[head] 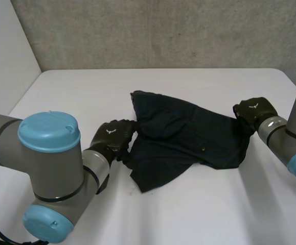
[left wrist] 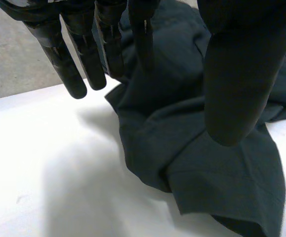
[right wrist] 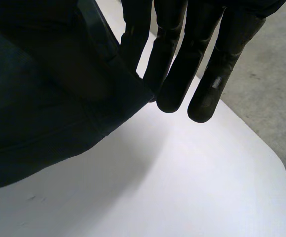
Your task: Fold the shorts.
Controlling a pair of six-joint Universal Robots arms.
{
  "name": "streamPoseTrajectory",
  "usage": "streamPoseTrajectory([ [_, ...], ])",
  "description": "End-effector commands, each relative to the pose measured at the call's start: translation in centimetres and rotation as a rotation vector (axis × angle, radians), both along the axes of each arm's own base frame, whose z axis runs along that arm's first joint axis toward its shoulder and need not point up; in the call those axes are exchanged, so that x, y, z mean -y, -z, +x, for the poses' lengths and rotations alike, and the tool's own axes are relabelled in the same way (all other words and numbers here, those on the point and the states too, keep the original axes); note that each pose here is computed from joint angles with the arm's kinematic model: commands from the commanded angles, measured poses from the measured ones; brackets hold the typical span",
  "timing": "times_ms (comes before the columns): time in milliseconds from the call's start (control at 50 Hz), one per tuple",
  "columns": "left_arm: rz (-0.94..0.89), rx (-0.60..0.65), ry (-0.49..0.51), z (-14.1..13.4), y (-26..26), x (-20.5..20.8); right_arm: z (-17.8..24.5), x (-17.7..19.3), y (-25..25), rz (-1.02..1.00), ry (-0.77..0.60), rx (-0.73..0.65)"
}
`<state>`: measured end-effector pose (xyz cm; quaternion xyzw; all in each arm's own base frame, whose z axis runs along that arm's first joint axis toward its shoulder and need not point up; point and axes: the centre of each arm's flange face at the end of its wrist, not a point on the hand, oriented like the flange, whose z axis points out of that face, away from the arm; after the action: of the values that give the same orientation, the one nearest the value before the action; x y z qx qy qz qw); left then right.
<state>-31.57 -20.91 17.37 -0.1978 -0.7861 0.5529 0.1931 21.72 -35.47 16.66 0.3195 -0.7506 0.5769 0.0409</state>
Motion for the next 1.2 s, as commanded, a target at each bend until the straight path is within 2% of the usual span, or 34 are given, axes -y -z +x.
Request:
streamPoseTrajectory([
  [20,0.008,0.025,0.046,-1.1,0.7,-1.2,-0.7,1.5,-0.6,-0.031,0.038,0.027],
  [300,0.001,0.093,0.064,-2.8,3.3,-0.2,-4.9,3.8,0.4,-0.026,0.163,-0.05],
  [380,-0.036,0.153,0.051,-3.5,4.3,0.7,-5.6,3.9,0.0,-0.03,0.178,-0.048],
  [620,-0.08,0.194,0.133,-6.1,5.4,-0.6,-5.5,2.7,-0.8,-0.027,0.165,-0.041],
  [800,-0.095,0.182,0.139,-6.4,4.8,-1.3,-5.3,2.5,-0.7,-0.024,0.159,-0.041],
  [900,-0.157,0.134,0.098,-6.0,1.3,-1.0,-5.2,1.8,-1.3,-0.006,0.144,-0.041],
  [1000,-0.269,0.046,0.018,-4.5,-5.1,-0.4,-5.1,0.3,-6.0,-0.044,0.128,-0.021],
  [1100,-0.413,-0.062,-0.097,-0.7,-12.5,1.5,-4.9,-1.3,-10.0,-0.083,0.12,0.035],
  [1200,-0.476,-0.099,-0.156,1.4,-15.3,3.0,-4.3,-2.2,-11.5,-0.086,0.121,0.162],
])
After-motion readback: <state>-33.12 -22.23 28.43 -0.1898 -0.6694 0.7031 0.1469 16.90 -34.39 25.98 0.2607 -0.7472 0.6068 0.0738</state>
